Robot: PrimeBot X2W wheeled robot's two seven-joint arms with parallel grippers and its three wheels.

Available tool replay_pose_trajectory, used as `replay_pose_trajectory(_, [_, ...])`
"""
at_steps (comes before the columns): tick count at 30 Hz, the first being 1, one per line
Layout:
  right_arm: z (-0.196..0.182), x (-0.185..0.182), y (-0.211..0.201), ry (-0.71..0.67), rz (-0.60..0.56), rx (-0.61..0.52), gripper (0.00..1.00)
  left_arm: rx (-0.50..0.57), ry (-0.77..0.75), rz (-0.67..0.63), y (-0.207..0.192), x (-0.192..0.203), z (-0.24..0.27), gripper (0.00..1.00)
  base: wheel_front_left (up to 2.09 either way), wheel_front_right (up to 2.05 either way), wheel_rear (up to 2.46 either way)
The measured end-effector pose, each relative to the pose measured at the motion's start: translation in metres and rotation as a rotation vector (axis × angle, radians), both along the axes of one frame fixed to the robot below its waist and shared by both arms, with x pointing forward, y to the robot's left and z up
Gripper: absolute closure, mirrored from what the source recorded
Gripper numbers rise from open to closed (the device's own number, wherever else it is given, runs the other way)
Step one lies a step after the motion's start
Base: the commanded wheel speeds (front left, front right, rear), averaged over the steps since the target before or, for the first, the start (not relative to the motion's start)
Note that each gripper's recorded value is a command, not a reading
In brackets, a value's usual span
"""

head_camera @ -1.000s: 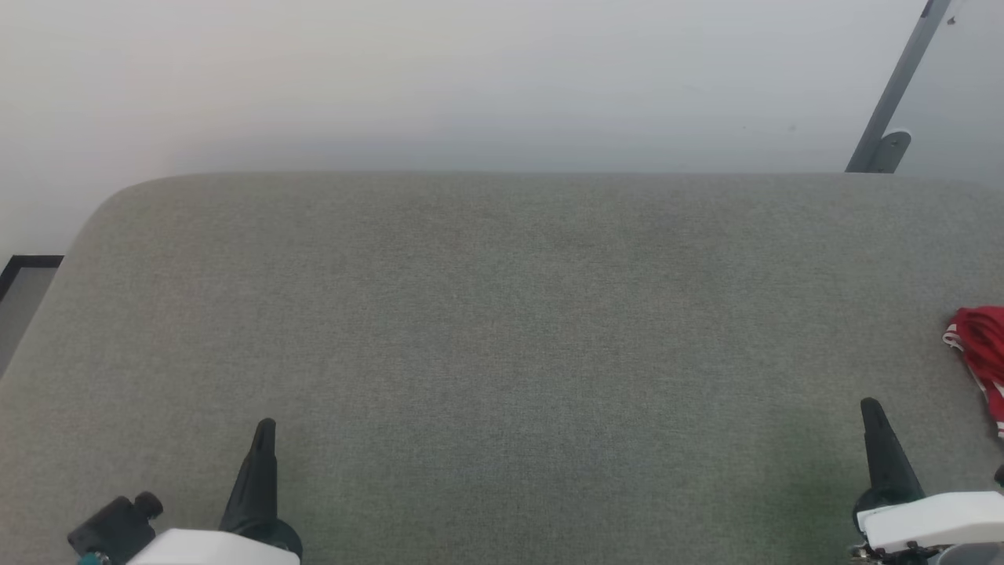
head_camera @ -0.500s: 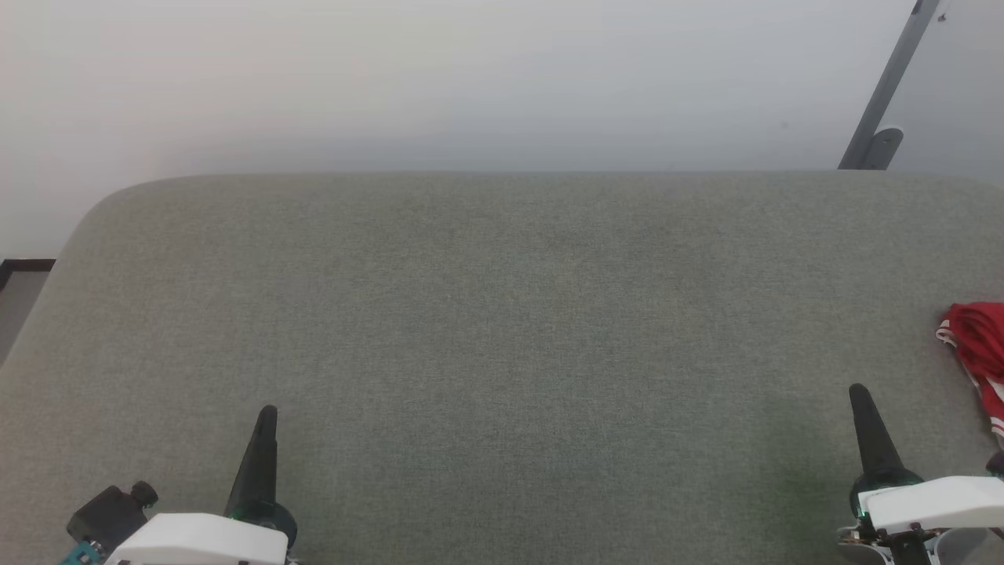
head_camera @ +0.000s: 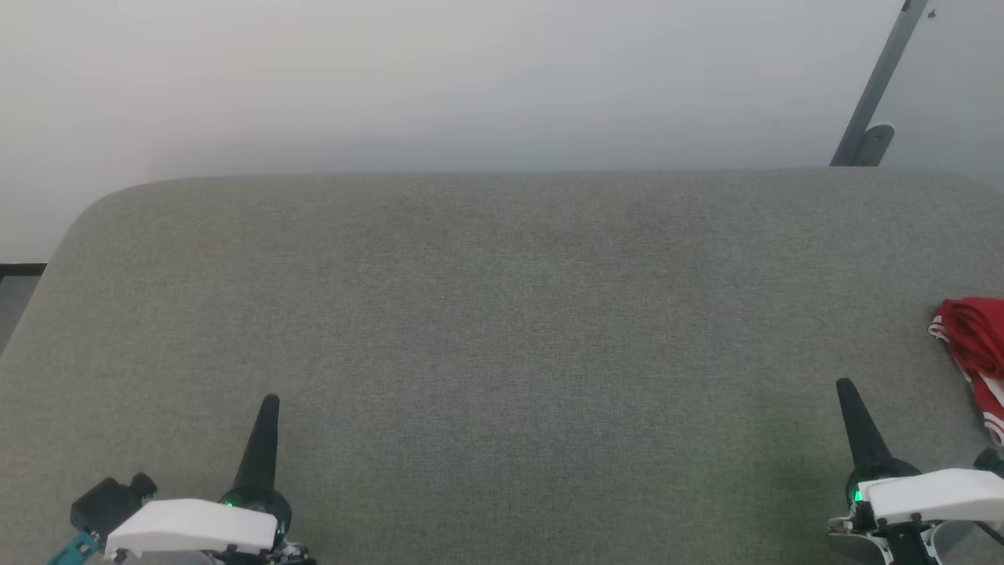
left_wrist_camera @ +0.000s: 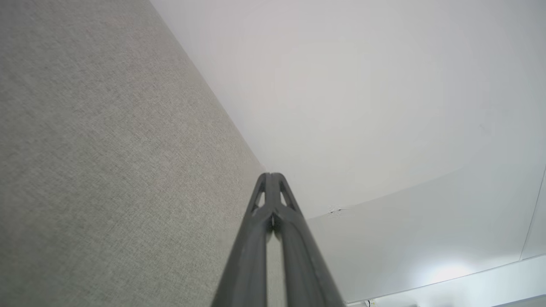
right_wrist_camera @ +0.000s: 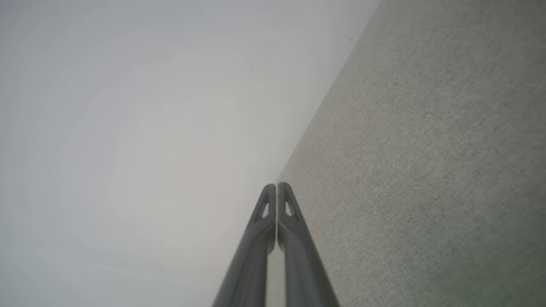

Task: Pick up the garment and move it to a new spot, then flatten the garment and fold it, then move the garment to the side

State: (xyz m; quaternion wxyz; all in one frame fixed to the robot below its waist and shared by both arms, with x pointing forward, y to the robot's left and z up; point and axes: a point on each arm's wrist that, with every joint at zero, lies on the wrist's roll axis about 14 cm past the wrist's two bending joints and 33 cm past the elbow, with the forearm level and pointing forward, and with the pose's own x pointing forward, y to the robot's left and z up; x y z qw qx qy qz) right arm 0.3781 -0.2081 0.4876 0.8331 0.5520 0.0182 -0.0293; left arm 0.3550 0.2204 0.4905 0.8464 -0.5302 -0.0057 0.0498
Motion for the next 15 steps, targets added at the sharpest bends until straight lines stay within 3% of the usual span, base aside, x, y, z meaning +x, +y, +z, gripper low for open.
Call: replay_pose_trajectory(15, [0.0043,0.0033,0.0023,-0.013,0.001,0.123,1.0,-0.136,-0.01,-0.019,-0.0049,0.0094,0.0022,1.0,0.0,0.0,0.0])
